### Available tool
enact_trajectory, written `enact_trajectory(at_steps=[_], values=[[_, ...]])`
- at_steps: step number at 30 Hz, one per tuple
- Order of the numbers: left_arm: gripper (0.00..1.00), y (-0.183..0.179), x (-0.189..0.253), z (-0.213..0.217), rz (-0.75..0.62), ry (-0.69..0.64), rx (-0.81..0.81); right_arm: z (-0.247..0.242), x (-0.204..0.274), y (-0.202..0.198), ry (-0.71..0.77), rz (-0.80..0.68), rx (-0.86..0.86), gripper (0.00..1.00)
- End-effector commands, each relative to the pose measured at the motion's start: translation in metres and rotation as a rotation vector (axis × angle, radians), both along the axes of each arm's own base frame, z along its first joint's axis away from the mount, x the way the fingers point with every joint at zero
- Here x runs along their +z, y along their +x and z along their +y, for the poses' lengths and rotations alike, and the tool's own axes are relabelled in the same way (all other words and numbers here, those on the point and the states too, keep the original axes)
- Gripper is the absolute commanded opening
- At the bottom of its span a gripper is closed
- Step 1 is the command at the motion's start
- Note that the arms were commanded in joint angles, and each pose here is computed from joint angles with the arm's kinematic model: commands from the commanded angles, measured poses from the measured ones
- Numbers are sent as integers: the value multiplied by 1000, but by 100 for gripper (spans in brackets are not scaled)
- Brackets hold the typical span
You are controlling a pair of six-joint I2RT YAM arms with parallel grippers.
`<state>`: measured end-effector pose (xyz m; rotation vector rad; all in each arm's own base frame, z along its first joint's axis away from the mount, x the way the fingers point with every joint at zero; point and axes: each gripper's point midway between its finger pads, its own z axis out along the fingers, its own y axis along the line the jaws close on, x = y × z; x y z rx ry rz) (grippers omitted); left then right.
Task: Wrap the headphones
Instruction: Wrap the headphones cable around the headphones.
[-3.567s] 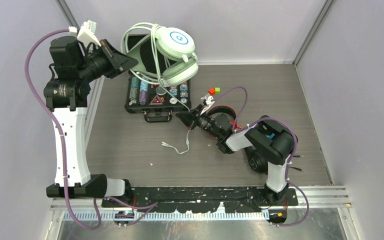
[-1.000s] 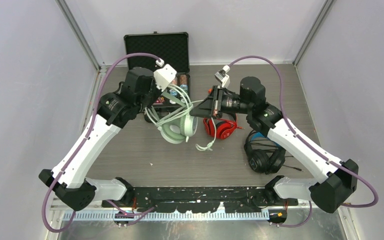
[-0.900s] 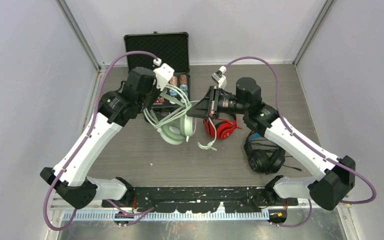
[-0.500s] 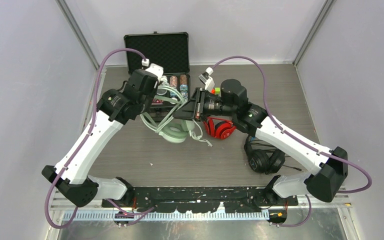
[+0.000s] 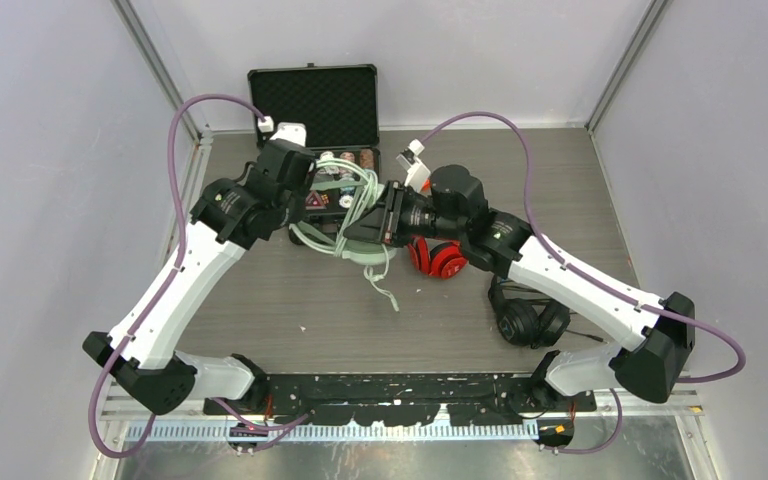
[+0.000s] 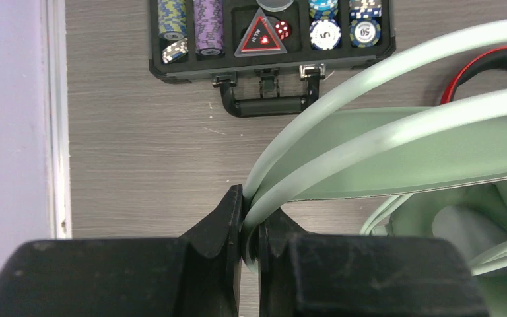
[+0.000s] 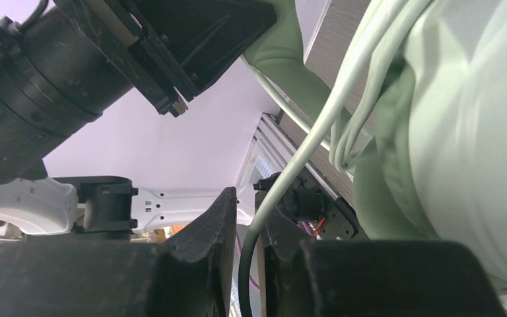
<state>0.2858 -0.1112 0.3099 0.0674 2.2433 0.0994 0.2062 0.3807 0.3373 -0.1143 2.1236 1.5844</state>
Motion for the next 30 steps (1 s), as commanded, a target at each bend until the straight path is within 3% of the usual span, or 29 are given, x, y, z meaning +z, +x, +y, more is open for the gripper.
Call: enact_trajectory(at_steps=[1, 30], values=[[0, 10, 45, -13, -166, -233, 75, 1, 19, 5, -16, -107, -42, 22], [0, 23, 84, -32, -304, -549, 171, 0, -2, -15, -190, -267, -142, 24]])
